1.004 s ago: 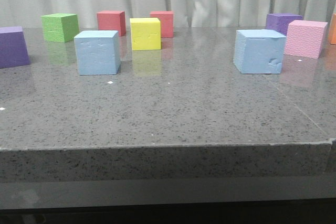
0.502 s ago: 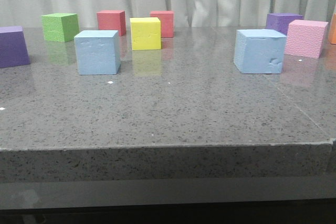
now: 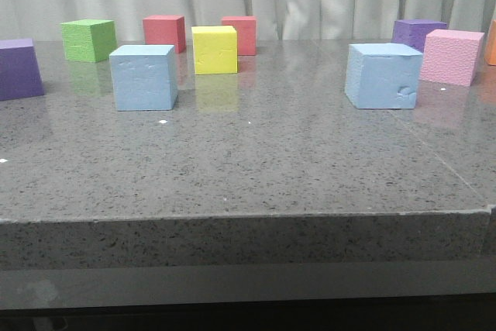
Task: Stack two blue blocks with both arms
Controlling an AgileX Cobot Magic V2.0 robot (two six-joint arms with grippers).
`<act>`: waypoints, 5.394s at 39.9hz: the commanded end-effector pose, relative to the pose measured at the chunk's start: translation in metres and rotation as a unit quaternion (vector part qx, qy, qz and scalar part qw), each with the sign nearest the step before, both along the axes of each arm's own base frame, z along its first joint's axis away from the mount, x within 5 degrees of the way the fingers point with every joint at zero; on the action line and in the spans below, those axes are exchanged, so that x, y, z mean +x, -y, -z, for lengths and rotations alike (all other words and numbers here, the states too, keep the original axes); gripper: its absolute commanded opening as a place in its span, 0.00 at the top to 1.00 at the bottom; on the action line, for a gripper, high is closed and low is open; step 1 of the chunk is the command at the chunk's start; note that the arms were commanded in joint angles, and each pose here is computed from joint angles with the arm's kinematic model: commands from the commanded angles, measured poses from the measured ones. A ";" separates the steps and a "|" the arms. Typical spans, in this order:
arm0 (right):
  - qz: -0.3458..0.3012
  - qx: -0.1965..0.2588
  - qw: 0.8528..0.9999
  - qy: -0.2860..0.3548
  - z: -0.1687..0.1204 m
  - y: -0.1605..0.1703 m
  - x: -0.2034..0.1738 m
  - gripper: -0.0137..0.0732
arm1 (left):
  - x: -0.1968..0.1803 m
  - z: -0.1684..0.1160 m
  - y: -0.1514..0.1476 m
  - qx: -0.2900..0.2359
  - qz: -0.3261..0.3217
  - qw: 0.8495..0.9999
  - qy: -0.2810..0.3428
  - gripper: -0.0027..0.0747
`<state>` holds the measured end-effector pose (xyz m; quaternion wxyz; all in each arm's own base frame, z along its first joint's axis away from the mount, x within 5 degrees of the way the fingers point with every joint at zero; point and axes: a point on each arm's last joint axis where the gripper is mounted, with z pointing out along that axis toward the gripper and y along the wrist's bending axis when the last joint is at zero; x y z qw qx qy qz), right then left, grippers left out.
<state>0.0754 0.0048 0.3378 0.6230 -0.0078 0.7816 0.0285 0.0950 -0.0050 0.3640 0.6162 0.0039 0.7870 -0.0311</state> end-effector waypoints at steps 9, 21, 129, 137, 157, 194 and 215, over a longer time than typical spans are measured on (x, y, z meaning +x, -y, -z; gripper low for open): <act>0.005 -0.006 0.999 0.036 -0.014 0.001 0.002 0.42 | 0.002 -0.014 -0.003 0.034 -0.011 0.998 0.045 0.64; 0.005 -0.005 0.999 0.036 -0.014 0.001 0.002 0.18 | 0.002 -0.014 -0.003 0.034 -0.011 0.998 0.047 0.24; 0.004 0.020 0.913 -0.409 0.016 -0.114 0.320 0.20 | 0.002 -0.014 -0.003 0.034 -0.011 0.998 0.047 0.50; 0.001 0.028 0.911 -0.411 0.016 -0.115 0.320 0.34 | 0.002 -0.014 -0.003 0.034 -0.011 0.998 0.047 0.50; -0.039 0.057 0.908 -0.413 0.001 -0.179 0.284 0.34 | 0.002 -0.014 -0.003 0.034 -0.011 0.998 0.047 0.50; 0.014 0.053 0.939 -0.340 0.005 -0.228 0.270 0.12 | 0.002 -0.014 -0.003 0.034 -0.011 0.998 0.047 0.50; -0.158 -0.019 0.942 -0.295 -0.068 -0.181 0.234 0.12 | 0.002 -0.014 -0.003 0.034 -0.011 0.998 0.047 0.50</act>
